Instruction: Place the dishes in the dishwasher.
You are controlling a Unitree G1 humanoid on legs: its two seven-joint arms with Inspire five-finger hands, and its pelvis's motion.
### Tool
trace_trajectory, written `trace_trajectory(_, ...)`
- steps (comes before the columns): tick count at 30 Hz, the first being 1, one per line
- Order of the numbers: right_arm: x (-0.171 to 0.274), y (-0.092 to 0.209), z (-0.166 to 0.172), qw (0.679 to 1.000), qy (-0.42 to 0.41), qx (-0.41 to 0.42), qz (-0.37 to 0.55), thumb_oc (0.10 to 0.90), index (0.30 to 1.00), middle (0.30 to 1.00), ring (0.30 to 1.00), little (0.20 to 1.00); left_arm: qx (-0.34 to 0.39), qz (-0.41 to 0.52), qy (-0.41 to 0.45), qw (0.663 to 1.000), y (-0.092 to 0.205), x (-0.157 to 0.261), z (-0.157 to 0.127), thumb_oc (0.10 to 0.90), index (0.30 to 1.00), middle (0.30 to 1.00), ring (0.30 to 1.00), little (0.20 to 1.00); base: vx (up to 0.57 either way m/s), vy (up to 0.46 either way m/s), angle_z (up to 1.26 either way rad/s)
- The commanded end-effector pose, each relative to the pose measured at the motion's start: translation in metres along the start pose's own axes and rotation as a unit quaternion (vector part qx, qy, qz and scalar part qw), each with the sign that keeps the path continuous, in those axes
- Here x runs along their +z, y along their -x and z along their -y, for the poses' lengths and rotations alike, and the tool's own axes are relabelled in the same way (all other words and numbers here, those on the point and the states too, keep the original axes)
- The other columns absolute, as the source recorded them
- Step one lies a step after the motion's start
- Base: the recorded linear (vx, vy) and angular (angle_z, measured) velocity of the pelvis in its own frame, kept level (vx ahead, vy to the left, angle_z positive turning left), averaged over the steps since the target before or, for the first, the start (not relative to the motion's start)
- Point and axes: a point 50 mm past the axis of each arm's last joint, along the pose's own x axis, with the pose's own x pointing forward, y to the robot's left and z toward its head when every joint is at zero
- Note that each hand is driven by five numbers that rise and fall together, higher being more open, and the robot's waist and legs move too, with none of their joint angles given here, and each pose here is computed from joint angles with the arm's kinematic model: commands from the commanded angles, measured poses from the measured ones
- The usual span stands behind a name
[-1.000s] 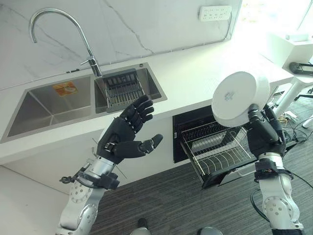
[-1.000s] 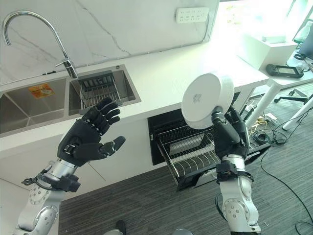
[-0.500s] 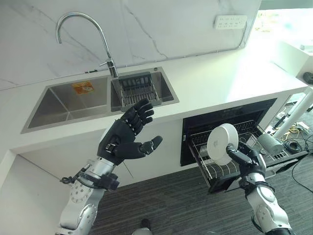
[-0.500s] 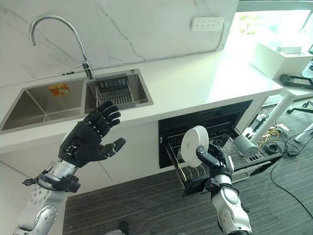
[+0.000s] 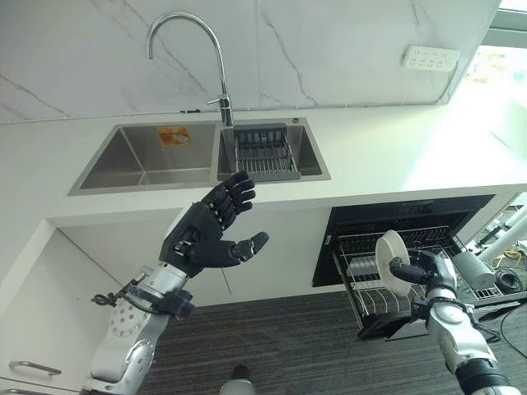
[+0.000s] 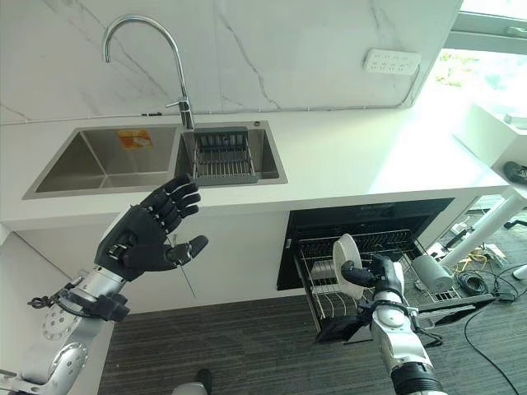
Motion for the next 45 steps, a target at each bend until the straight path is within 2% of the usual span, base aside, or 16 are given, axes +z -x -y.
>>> trace_trajectory(1, 0.083, -0.015, 0.027, 0.988, 0.017, -0.058, 0.144, 0.400, 0.300, 0.300, 0.300, 0.300, -0.047, 0.124, -0.030, 0.991, -0.022, 0.048, 0.007, 0.800, 0.900, 0.900, 0.900, 0.900, 0.04, -0.001, 0.09)
trace_trajectory(12, 0.092, -0.033, 0.040, 0.979, 0.175, -0.052, 0.089, 0.400, 0.300, 0.300, 0.300, 0.300, -0.062, 0.107, -0.030, 0.992, -0.028, 0.047, 0.009, 0.800, 0.900, 0.900, 0.900, 0.900, 0.04, -0.005, 0.03)
trace_trajectory(24, 0.110, -0.047, 0.053, 0.956, 0.286, -0.045, 0.048, 0.400, 0.300, 0.300, 0.300, 0.300, -0.091, 0.090, -0.033, 0.991, -0.035, 0.047, 0.010, 0.800, 0.900, 0.900, 0.900, 0.900, 0.06, -0.029, 0.07)
trace_trajectory(34, 0.106, -0.053, 0.064, 0.959, 0.273, -0.069, 0.017, 0.400, 0.300, 0.300, 0.300, 0.300, -0.106, 0.091, -0.042, 0.989, -0.040, 0.054, 0.009, 0.800, 0.900, 0.900, 0.900, 0.900, 0.00, -0.027, 0.07)
trace_trajectory(45, 0.153, -0.055, 0.082, 0.959, 0.247, -0.122, 0.068, 0.400, 0.300, 0.300, 0.300, 0.300, -0.096, 0.161, -0.060, 0.980, -0.055, 0.083, 0.004, 0.800, 0.900, 0.900, 0.900, 0.900, -0.16, 0.019, 0.05)
